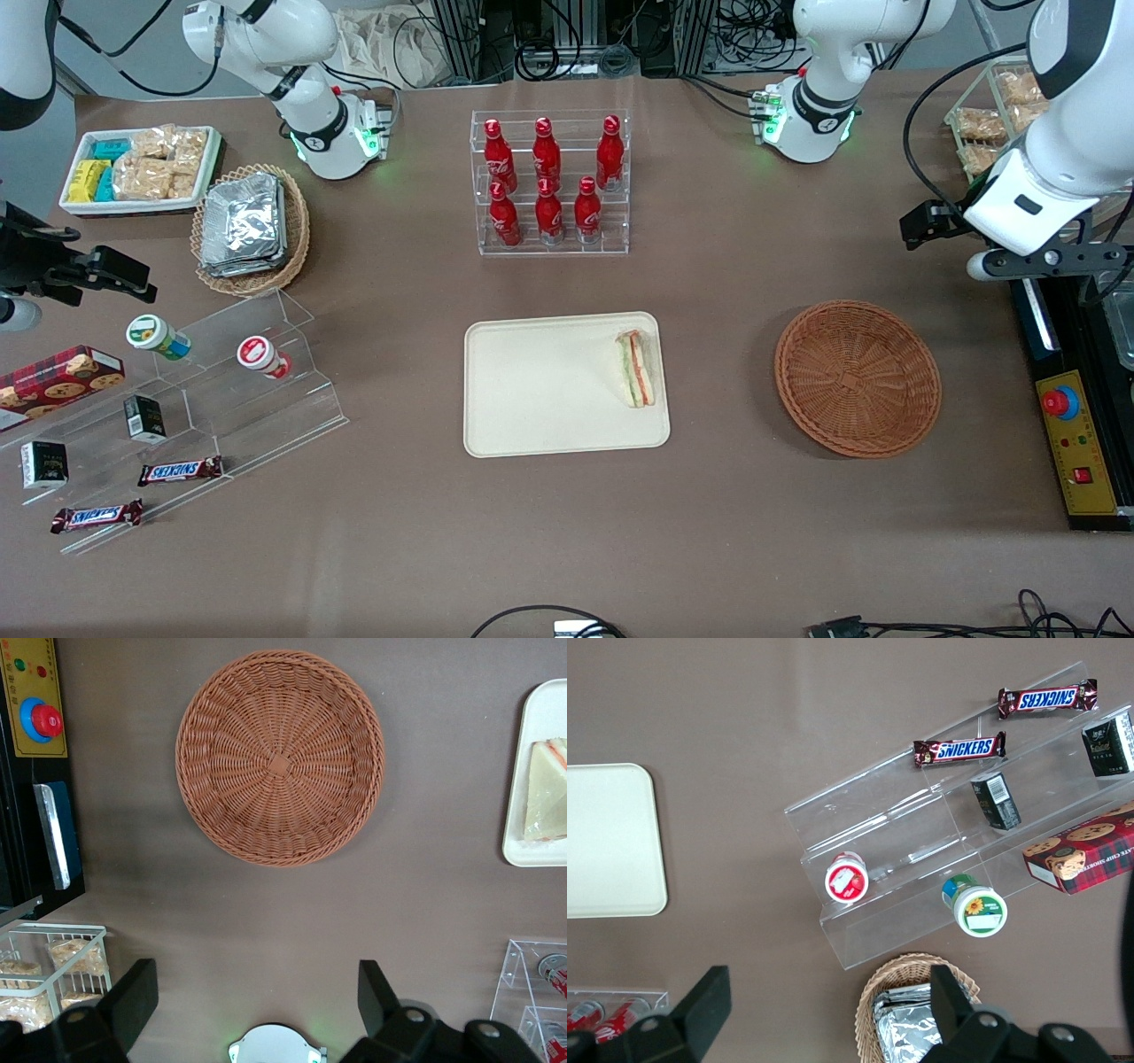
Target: Place sandwich from basket to tray
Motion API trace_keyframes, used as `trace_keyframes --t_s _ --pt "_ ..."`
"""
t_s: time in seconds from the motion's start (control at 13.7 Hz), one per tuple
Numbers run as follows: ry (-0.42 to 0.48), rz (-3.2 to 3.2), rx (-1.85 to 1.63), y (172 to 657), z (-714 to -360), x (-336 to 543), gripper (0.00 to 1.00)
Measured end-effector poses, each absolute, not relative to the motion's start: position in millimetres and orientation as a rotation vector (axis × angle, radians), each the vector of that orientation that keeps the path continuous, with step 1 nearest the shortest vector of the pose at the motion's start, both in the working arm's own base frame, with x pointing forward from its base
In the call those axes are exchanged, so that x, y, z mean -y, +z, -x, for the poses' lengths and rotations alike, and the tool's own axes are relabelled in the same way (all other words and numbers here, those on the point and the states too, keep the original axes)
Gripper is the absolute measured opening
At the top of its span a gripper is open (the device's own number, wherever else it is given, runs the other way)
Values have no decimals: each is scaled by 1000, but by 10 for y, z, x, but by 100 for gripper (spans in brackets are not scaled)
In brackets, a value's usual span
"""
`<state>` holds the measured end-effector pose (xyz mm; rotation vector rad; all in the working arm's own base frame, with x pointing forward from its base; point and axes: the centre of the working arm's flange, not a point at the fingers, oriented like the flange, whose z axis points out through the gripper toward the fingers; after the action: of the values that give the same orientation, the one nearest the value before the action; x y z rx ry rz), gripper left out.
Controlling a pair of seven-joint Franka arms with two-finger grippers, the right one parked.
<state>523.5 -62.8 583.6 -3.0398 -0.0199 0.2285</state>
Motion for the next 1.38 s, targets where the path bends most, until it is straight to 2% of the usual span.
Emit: trace_keyframes --t_s 0.36,1.38 --pt "283 3010 24 5824 -5185 590 100" --pt "272 3002 60 5883 -5192 458 100"
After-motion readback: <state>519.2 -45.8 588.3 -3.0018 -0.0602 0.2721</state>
